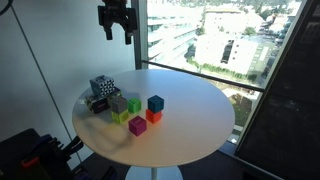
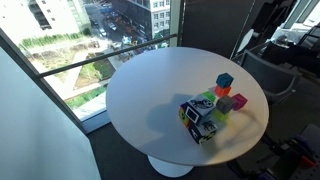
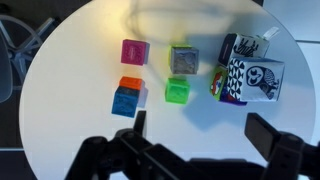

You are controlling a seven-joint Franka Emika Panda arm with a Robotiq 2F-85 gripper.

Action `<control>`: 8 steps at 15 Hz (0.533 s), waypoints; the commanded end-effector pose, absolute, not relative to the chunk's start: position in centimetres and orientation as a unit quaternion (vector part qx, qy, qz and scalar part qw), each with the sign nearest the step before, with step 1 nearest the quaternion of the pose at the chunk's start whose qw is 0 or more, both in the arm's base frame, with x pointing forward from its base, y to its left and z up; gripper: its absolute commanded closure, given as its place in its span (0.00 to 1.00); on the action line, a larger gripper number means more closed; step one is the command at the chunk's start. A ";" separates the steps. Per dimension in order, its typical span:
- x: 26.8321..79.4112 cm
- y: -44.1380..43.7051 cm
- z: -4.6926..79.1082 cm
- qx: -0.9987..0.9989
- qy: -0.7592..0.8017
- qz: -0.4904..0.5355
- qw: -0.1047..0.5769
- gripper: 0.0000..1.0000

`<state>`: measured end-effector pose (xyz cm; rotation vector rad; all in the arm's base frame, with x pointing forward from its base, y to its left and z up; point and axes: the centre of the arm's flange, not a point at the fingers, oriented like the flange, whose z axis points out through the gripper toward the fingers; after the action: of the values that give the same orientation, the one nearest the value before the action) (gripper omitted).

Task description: Put the blue block on the orange block

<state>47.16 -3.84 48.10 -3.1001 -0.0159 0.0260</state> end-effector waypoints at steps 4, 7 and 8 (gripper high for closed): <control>44.9 -3.7 49.4 -1.000 0.001 -0.019 0.024 0.00; 44.5 -3.6 49.8 -1.000 0.009 -0.021 0.022 0.00; 44.5 -3.5 49.9 -0.999 0.011 -0.021 0.022 0.00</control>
<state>45.54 -3.74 49.37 -3.0995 -0.0094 -0.0337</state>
